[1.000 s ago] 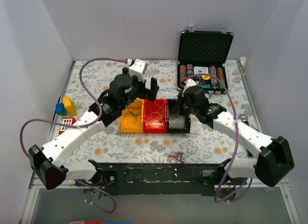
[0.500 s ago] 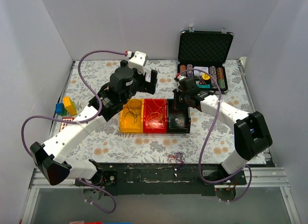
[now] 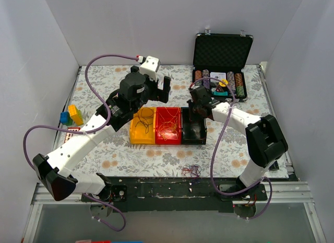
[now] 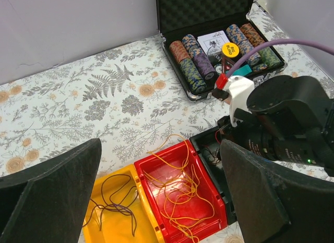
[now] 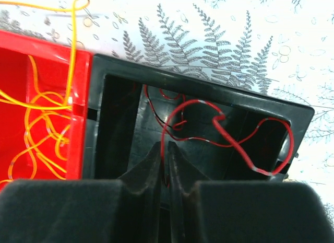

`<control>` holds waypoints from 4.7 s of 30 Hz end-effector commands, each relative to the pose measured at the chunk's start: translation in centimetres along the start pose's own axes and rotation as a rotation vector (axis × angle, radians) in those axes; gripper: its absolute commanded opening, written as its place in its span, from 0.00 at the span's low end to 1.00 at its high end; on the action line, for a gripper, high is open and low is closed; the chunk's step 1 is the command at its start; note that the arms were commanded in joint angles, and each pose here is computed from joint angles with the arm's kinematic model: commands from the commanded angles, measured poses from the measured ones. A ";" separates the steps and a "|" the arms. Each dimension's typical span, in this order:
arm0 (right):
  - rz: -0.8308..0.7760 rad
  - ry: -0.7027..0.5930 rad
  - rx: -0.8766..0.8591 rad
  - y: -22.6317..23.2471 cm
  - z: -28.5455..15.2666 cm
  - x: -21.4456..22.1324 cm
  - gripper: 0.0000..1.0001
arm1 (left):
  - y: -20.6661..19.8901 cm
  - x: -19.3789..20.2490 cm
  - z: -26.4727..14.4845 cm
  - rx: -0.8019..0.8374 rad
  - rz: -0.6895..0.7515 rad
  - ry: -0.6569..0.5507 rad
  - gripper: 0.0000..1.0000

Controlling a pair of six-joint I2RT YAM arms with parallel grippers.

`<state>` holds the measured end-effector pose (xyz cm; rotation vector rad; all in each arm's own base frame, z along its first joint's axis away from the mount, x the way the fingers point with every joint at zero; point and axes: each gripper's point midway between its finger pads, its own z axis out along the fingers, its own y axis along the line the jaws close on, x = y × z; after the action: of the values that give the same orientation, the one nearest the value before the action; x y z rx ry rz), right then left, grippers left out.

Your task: Untangle the cables

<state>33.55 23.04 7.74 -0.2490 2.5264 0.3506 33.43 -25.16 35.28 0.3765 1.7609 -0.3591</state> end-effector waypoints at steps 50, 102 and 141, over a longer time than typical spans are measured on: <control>-0.223 -0.115 -0.031 -3.4 -7.5 7.1 0.74 | -3.5 -0.8 -0.3 0.209 0.044 0.053 0.98; -0.164 -0.077 -0.215 -0.7 -9.3 9.5 0.01 | -3.0 -2.1 -1.0 0.186 0.030 0.003 0.98; -0.161 -0.090 -0.130 -1.1 -7.6 9.0 0.73 | -2.9 -1.4 -1.5 0.197 0.047 0.005 0.98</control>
<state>21.22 17.10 7.88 -0.4575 2.4697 0.3767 31.60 -27.85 35.62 0.5734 1.7620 -0.4882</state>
